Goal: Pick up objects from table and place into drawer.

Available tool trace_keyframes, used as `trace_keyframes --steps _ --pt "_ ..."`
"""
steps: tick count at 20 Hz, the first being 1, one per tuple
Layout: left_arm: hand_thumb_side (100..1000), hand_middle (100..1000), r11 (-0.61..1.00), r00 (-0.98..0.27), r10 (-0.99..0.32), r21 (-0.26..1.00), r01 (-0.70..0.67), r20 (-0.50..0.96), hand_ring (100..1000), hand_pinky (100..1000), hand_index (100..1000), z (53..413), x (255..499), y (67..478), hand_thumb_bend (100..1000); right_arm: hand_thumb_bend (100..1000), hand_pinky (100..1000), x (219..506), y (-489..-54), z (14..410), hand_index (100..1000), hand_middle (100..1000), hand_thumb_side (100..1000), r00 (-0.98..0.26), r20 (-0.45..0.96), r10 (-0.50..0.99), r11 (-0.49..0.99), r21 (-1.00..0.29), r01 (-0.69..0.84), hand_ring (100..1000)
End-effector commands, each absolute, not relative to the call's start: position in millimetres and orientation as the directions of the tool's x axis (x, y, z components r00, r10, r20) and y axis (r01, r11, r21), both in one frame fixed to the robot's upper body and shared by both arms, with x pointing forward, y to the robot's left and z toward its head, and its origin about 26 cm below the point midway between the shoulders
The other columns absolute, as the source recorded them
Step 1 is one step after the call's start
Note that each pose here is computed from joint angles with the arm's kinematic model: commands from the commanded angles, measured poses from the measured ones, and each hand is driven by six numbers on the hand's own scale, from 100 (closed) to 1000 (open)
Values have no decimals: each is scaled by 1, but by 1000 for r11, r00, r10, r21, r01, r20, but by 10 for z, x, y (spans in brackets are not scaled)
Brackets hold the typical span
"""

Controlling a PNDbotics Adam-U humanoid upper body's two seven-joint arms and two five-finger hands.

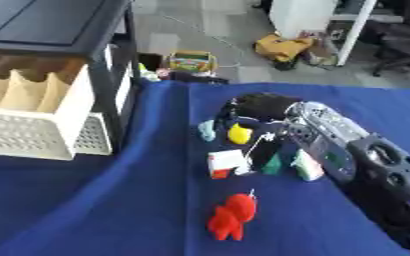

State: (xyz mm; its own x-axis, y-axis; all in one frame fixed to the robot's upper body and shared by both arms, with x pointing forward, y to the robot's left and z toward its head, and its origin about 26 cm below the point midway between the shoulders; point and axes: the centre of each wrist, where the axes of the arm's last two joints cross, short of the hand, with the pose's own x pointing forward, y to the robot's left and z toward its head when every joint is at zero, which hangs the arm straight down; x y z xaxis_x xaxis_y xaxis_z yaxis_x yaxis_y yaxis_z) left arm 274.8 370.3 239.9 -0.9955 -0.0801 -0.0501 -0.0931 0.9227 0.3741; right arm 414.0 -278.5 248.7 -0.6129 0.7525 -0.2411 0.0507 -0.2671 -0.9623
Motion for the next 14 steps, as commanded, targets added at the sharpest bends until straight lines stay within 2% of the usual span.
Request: trace_keyframes --steps 1,10,14 --pt "589 737 912 -994 -74 398 -99 -79 657 569 844 2485 2714 3724 100 652 774 4151 -2838 2529 768 567 438 -587 -268 764 -280 -957 73 783" --pt "586 738 909 -996 -58 409 -84 -74 656 568 836 2464 2706 3739 100 648 772 4198 -2879 2386 736 556 429 -570 -256 781 -284 -958 40 780" --pt "585 738 908 -996 -52 413 -78 -72 654 568 832 2452 2702 3744 100 618 770 4217 -2892 2358 730 549 436 -557 -250 792 -277 -960 37 778"
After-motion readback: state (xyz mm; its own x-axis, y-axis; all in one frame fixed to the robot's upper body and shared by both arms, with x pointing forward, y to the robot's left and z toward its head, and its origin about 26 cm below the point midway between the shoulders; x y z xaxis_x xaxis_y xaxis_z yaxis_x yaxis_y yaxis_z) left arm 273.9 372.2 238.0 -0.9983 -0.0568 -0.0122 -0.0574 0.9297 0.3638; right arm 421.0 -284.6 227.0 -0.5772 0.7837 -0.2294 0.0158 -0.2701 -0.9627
